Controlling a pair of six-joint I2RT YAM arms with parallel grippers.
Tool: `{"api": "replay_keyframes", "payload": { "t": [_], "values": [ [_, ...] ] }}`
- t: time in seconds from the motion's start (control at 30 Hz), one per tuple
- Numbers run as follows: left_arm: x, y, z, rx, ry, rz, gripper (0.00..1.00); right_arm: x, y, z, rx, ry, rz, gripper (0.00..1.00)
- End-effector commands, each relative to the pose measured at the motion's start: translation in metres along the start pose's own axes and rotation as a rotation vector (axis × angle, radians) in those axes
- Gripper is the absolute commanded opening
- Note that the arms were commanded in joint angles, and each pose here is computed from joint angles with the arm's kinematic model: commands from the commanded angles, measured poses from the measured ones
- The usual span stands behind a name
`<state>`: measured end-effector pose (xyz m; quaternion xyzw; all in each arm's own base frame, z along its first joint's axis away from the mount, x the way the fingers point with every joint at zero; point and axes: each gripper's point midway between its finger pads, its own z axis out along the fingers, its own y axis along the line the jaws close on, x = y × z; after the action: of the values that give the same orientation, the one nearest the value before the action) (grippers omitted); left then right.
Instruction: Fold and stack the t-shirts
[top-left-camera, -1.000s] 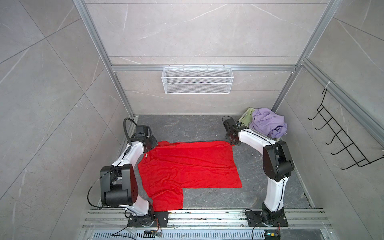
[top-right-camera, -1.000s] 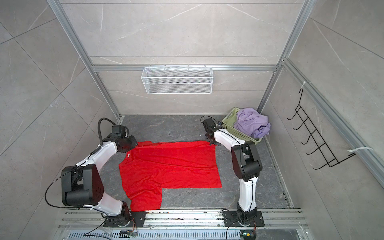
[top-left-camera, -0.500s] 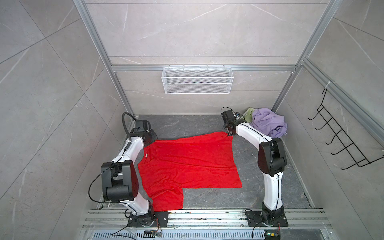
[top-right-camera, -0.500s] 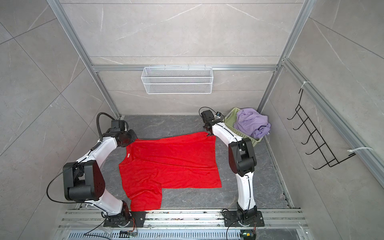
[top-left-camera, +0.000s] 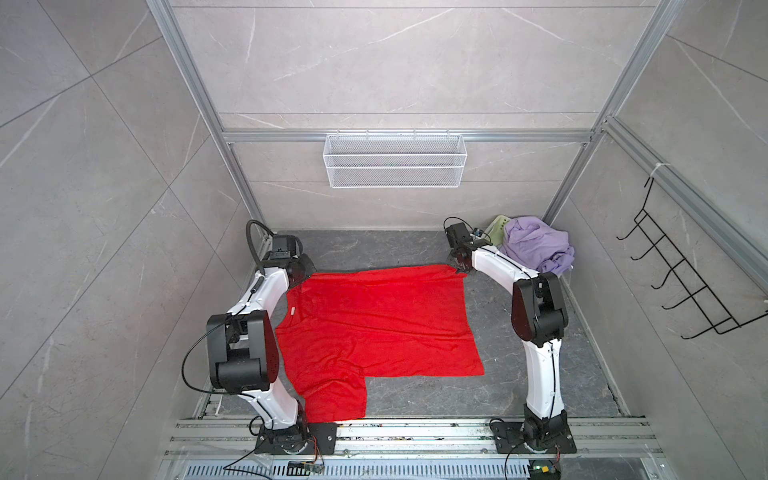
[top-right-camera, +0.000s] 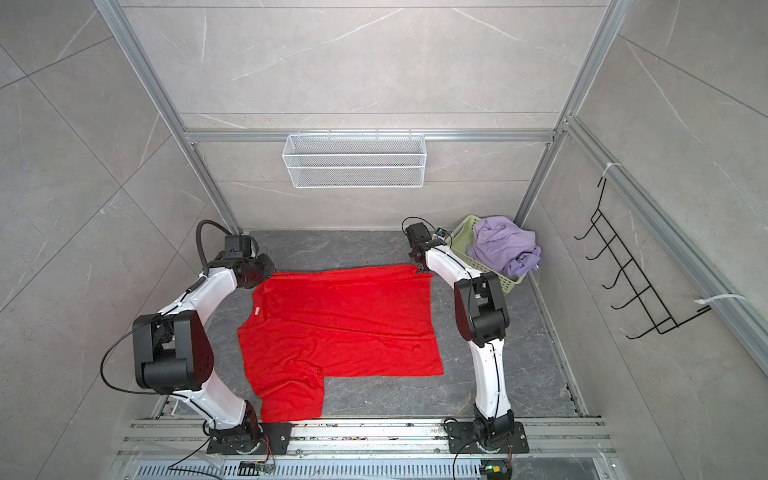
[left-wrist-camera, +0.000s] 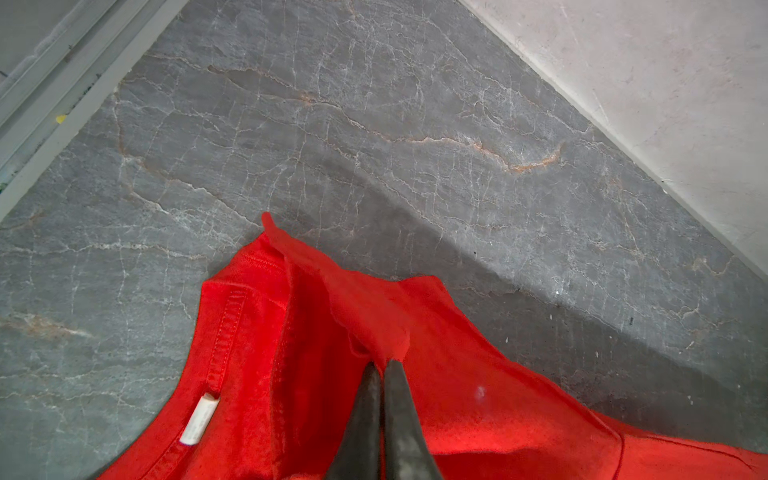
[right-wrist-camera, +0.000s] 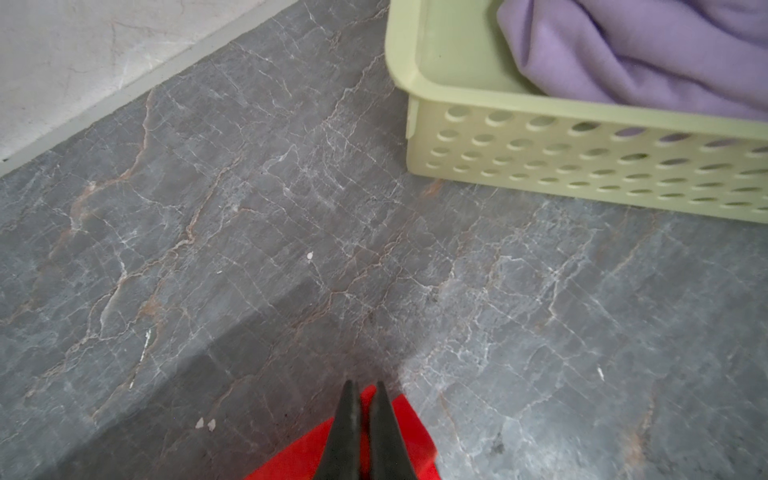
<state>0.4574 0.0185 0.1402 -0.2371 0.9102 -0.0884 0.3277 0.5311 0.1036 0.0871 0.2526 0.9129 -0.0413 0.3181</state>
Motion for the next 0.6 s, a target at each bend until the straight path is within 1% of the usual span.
{"api": "replay_keyframes", "payload": {
  "t": [0.0, 0.17, 0.27, 0.43, 0.57],
  "values": [
    [-0.027, -0.010, -0.009, 0.024, -0.073, 0.032, 0.00, -0.017, 0.003, -0.004, -0.007, -0.037, 0.036, 0.00],
    [-0.034, -0.013, -0.012, 0.027, -0.088, 0.037, 0.00, -0.023, 0.001, -0.012, -0.006, -0.052, 0.039, 0.00],
    [-0.031, -0.012, -0.015, 0.027, -0.079, 0.039, 0.00, -0.021, -0.003, -0.015, -0.007, -0.054, 0.042, 0.00],
    [-0.014, -0.003, -0.023, 0.004, -0.047, 0.028, 0.00, -0.006, -0.011, -0.010, 0.007, -0.017, 0.043, 0.00],
    [0.008, 0.011, -0.028, -0.031, -0.019, 0.003, 0.00, 0.010, -0.021, -0.013, 0.020, 0.007, 0.049, 0.00]
  ]
}}
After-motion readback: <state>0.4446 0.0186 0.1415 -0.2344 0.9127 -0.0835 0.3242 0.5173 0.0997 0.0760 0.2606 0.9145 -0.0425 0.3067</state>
